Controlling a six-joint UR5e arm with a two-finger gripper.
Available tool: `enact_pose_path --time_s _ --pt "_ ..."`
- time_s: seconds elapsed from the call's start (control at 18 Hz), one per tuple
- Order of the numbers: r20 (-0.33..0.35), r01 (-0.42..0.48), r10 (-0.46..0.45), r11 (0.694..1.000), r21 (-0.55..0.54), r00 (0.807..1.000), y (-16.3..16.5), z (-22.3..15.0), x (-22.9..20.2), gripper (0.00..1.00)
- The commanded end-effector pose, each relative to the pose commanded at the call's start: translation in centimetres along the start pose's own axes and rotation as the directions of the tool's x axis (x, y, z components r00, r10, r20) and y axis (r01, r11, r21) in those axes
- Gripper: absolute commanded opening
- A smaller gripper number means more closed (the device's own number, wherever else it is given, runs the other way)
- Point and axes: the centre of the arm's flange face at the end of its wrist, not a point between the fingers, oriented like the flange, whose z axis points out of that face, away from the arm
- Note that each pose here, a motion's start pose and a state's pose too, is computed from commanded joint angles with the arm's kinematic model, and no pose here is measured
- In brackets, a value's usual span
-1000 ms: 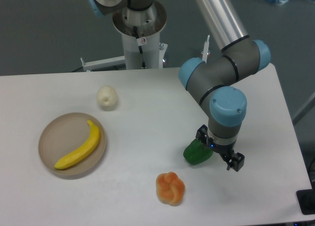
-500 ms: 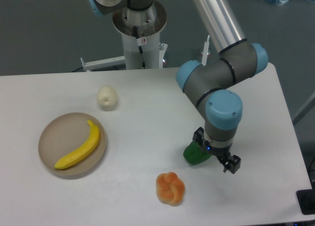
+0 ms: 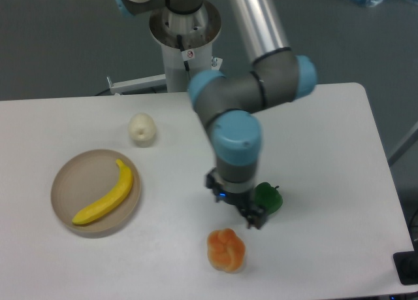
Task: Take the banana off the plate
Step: 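Lower the open gripper over the yellow banana on the plate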
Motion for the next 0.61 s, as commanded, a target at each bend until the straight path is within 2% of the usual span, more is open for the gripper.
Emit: enact_pose_path --time_s 0.28,0.5,0.61 --pt "-0.039 -0.019 0.018 1.000 -0.021 0.999 -4.3 1.6 7.9 1.00" --pt "-0.064 -0.047 0.045 0.998 -0.034 0.997 -7.1 3.0 12.5 1.00" --pt "-0.081 -0.027 0.023 0.998 -0.057 0.996 -8.0 4.8 13.9 1.00"
